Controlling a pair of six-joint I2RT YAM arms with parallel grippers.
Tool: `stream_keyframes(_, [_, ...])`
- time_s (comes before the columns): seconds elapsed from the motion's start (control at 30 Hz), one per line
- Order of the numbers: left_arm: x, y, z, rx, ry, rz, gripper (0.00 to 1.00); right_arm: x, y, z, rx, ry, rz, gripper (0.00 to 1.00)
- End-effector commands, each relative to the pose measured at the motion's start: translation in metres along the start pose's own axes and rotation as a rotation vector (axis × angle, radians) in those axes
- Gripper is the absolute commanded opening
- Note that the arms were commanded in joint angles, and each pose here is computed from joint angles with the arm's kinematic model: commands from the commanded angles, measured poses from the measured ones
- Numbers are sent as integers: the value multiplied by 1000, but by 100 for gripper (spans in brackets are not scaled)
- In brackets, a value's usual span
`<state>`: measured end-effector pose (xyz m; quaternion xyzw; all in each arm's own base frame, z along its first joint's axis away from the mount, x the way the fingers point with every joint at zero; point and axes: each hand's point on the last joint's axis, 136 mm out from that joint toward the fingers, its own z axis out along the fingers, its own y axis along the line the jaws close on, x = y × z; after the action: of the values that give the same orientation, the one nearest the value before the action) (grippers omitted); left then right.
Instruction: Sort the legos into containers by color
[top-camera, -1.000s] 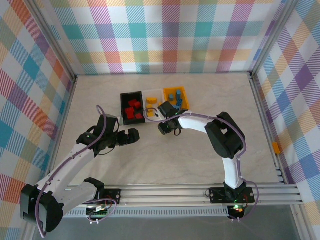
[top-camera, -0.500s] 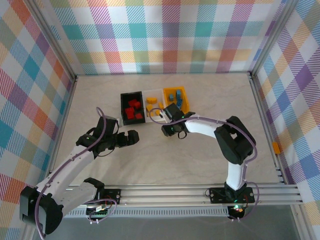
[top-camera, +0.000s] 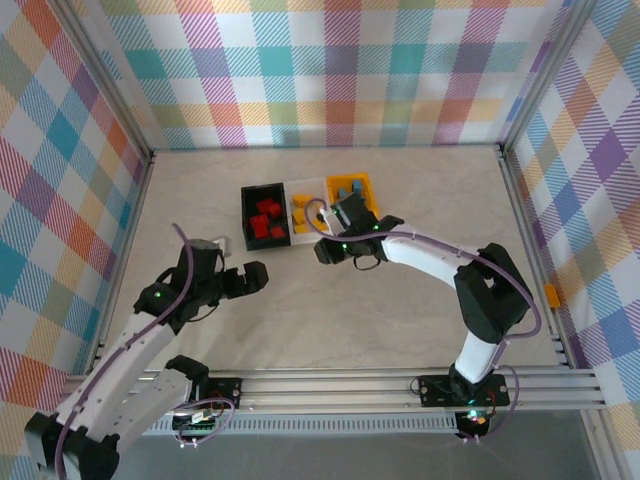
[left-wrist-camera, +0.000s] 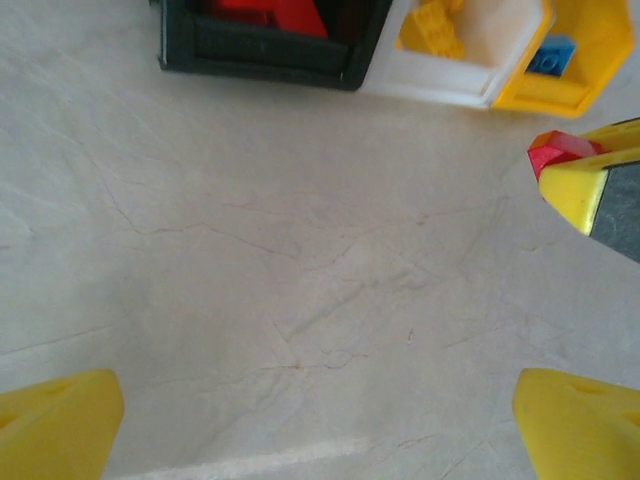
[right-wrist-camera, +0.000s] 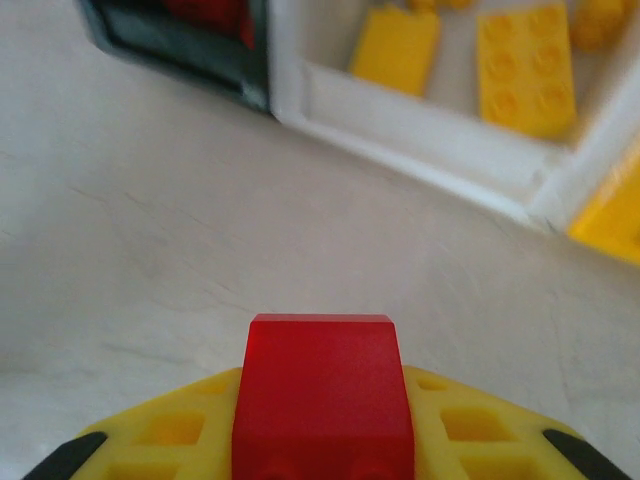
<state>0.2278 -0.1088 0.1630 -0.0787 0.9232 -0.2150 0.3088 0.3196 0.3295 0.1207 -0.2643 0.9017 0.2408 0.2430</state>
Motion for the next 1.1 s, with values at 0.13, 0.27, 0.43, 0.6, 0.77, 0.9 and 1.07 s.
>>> stream_keyframes(0.13, [-4, 19, -24, -70, -90, -52, 100, -81, 53, -10, -224, -87, 23, 27])
stream_keyframes(0.27, [-11, 16, -39, -50, -149, -53, 100, -107, 62, 3, -259, -101, 21, 27])
stream_keyframes(0.43, [-12, 18, -42, -65, -157, -25, 100, -134, 66, 29, -290, -107, 30, 27])
stream_keyframes(0.6, [-12, 18, -41, -67, -157, -20, 100, -151, 65, 58, -301, -107, 47, 28])
stream_keyframes(0.77, [-12, 17, -42, -59, -162, -17, 100, -157, 60, 91, -308, -84, 73, 28])
stream_keyframes(0.9, [-12, 18, -40, -60, -159, -17, 100, -161, 53, 114, -289, -78, 86, 29])
stream_keyframes(1.07, [-11, 18, -38, -65, -152, -15, 100, -165, 46, 126, -277, -94, 101, 35])
